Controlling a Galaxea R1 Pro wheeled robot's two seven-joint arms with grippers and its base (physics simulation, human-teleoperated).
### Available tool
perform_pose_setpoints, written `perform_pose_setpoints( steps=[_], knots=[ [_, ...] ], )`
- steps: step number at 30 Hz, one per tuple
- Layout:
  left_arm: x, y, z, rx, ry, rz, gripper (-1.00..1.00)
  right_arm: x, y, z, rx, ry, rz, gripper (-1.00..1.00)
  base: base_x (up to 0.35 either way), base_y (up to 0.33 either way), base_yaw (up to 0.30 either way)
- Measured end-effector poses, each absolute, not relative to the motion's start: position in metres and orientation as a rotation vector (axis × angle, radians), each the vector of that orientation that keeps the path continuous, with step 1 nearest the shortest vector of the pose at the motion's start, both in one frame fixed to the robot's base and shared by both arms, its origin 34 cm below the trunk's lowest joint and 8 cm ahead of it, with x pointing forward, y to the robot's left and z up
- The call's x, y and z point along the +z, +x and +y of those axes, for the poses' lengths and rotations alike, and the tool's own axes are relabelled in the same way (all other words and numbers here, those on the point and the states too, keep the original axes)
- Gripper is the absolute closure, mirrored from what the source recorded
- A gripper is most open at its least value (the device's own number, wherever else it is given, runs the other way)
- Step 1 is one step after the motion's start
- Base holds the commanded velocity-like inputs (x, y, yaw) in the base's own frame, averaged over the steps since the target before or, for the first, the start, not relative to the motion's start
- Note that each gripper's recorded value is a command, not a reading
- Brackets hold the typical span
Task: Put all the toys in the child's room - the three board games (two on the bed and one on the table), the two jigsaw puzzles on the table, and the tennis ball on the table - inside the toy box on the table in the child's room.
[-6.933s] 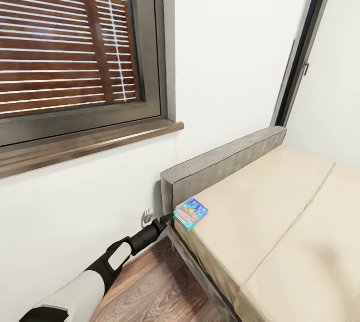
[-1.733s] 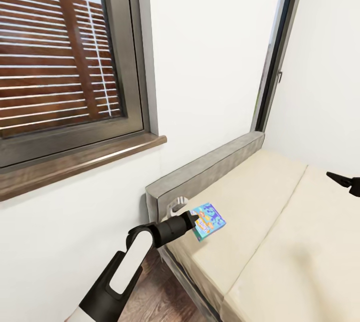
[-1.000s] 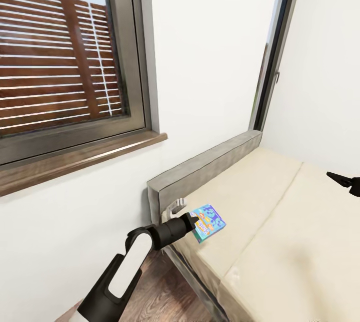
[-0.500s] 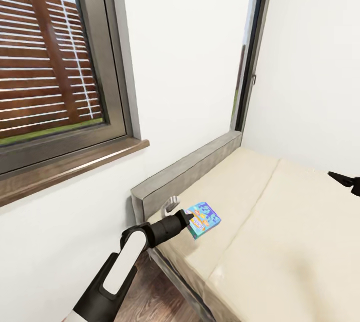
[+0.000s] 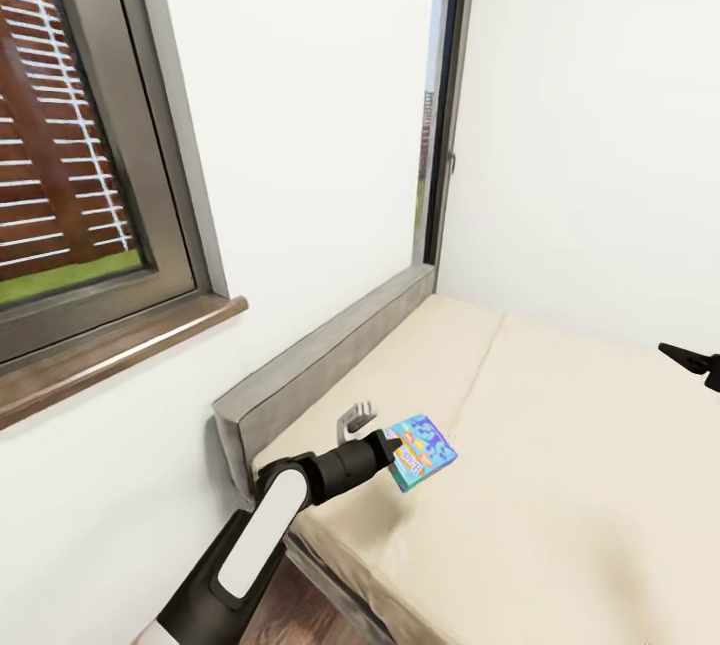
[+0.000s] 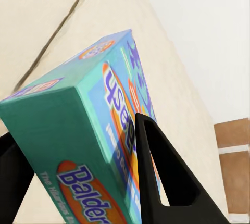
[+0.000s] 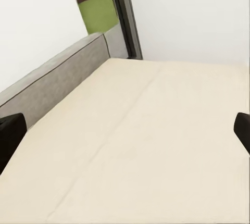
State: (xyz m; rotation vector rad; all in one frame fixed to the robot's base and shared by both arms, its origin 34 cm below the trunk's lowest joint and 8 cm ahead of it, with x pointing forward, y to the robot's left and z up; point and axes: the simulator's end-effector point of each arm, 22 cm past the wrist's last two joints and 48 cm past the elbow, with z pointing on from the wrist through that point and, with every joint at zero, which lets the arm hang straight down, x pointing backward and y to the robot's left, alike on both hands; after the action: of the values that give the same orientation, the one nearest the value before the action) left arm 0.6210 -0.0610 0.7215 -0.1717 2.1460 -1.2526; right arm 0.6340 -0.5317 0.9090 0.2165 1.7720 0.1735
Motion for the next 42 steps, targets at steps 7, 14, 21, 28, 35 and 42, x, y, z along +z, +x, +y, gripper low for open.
perform_pose_setpoints(
  steps=[7, 14, 21, 28, 35, 42],
  knots=[
    [0.729, 0.622, -0.06, -1.261, -0.175, 2.137, 1.0, 0.915, 0.635, -0.532, 0.173, 0.218, 1.772, -1.0, 0.001, 0.0, -0.142],
    [0.729, 0.62, -0.061, -1.261, -0.174, 2.138, 1.0, 0.915, 0.635, -0.532, 0.173, 0.217, 1.772, -1.0, 0.099, 0.0, -0.015],
    [0.736, 0.621, -0.061, -1.269, -0.177, 2.135, 1.0, 0.918, 0.637, -0.53, 0.175, 0.212, 1.775, -1.0, 0.007, 0.0, -0.154],
    [0.749, 0.624, -0.062, -1.262, -0.175, 2.137, 1.0, 0.933, 0.64, -0.529, 0.177, 0.211, 1.775, -1.0, 0.0, 0.0, -0.29],
    [0.761, 0.626, -0.062, -1.261, -0.176, 2.143, 1.0, 0.947, 0.642, -0.529, 0.176, 0.211, 1.776, -1.0, 0.0, 0.0, -0.294],
    [0.774, 0.628, -0.062, -1.258, -0.175, 2.147, 1.0, 0.961, 0.644, -0.53, 0.176, 0.211, 1.775, -1.0, 0.0, 0.0, -0.294]
  ],
)
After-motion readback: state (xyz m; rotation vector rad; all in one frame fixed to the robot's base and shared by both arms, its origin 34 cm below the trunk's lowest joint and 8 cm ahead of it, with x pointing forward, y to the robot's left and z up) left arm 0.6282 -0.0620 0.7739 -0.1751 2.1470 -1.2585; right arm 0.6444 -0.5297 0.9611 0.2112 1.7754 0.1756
